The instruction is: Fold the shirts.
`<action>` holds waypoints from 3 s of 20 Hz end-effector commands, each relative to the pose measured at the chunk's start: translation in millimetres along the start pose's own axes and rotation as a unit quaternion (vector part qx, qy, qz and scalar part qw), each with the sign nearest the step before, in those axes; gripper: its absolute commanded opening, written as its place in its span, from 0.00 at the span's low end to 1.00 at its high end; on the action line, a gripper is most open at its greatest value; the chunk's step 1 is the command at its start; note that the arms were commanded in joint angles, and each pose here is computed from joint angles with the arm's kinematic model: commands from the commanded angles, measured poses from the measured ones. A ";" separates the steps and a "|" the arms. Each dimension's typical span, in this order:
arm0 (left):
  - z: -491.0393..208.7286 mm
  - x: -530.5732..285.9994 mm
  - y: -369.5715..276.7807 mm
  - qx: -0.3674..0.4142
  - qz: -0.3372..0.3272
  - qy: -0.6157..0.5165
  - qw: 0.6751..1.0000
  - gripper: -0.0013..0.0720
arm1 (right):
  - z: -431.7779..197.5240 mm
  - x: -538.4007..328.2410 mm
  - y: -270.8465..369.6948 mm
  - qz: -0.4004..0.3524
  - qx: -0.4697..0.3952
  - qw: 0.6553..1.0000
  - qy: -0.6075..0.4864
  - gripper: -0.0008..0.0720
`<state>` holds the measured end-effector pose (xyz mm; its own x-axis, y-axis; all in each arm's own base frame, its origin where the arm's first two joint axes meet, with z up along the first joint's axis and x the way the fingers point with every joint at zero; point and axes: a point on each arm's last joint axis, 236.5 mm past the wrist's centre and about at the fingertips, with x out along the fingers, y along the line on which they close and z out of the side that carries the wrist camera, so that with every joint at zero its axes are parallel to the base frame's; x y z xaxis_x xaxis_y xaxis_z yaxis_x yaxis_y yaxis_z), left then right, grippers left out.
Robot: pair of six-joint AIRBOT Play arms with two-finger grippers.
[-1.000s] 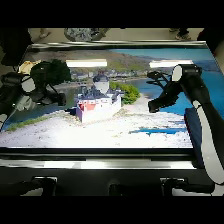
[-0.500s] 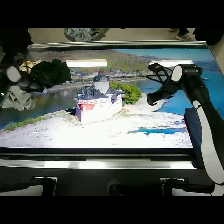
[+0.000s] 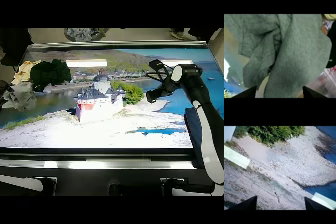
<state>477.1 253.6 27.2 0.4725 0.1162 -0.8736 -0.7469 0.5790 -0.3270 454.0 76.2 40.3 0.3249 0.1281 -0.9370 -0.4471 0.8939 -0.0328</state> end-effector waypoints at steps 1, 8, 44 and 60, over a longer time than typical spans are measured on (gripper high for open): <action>12.4 43.7 16.9 -0.018 -0.003 -0.009 1.000 1.00 | -1.1 0.3 1.7 0.003 0.005 1.000 0.003 0.94; 2.3 98.9 -11.4 0.000 -0.049 -0.012 0.999 0.97 | -15.2 -0.9 9.6 0.019 0.008 0.999 0.032 0.94; -628.7 -199.7 -152.6 0.663 -0.262 0.292 0.638 0.22 | -93.3 -264.9 4.6 -0.152 -0.022 0.982 -0.112 0.94; -472.1 -86.7 -129.4 0.500 -0.207 0.308 0.782 0.98 | -138.5 -41.9 144.2 0.244 -0.012 0.965 0.099 0.95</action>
<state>325.4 -197.4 7.1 0.0923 -0.3672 -0.9255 0.3587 0.8793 -0.3131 286.4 112.3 67.5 0.0226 0.3282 -0.9443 -0.5706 0.7799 0.2574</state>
